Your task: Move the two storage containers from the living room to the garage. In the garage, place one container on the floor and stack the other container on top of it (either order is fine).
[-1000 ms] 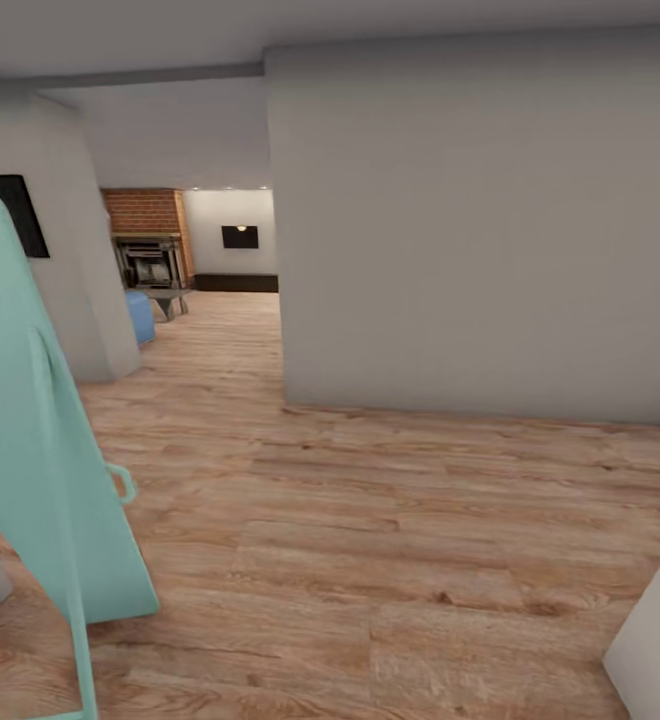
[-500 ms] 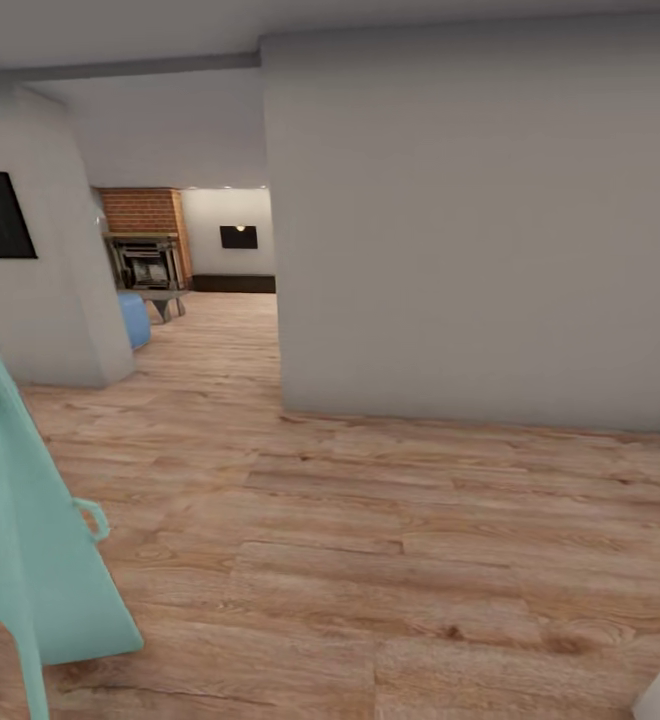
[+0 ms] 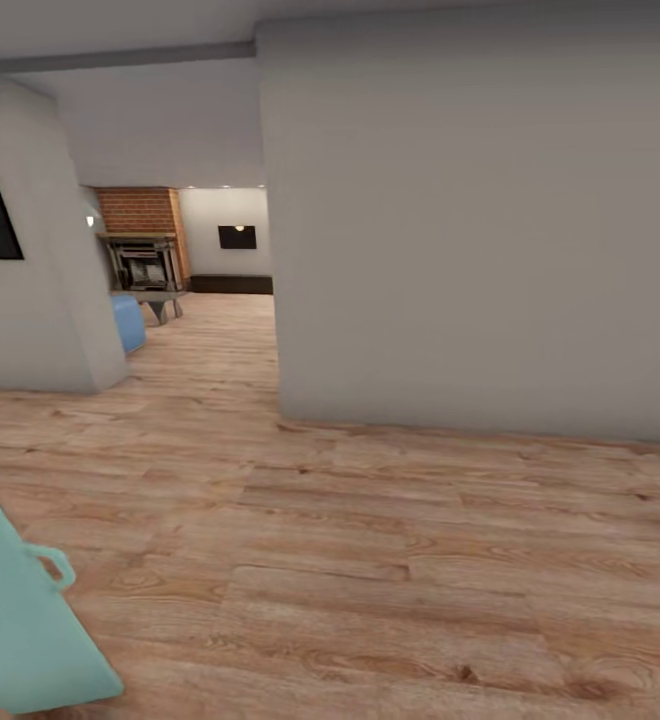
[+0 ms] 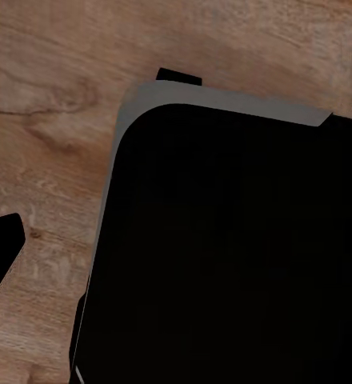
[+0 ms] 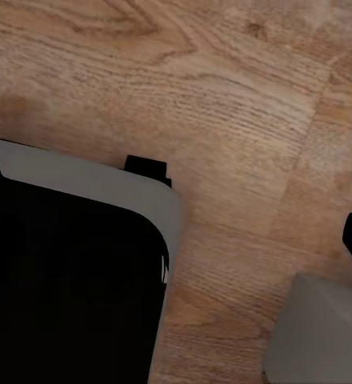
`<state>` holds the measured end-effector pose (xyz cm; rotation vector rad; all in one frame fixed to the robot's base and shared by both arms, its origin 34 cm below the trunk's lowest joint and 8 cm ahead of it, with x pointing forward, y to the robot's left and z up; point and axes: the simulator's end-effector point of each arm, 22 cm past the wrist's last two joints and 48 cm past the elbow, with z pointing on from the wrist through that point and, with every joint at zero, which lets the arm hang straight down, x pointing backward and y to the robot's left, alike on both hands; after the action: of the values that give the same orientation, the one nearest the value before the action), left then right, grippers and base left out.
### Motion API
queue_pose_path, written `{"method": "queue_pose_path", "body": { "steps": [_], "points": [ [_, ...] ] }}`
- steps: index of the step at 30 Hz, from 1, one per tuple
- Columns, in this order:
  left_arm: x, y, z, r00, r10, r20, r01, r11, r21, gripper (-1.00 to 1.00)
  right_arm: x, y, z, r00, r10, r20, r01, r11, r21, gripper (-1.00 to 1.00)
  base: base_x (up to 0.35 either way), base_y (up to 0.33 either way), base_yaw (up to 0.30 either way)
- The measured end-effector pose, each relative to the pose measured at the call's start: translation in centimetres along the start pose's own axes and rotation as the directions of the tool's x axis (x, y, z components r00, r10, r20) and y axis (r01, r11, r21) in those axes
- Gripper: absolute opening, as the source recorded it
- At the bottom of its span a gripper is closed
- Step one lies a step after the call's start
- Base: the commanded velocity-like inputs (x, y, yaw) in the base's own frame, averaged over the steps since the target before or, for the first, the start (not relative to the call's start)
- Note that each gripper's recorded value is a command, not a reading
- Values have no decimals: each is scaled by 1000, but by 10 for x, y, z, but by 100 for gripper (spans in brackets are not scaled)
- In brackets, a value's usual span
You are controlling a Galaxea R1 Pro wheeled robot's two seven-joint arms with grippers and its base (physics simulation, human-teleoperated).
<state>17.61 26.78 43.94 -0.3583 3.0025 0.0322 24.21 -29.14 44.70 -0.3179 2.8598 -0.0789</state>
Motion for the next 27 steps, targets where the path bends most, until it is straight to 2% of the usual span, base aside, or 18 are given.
{"method": "queue_pose_path", "body": {
  "steps": [27],
  "points": [
    [0, 0, 0, 1000, 0, -1, 0, 1000, 0, 100, 0, -2, 0, 1000, -1, -1, 1, 1000, 9, 100, 323, 0, 0]
  ]
}}
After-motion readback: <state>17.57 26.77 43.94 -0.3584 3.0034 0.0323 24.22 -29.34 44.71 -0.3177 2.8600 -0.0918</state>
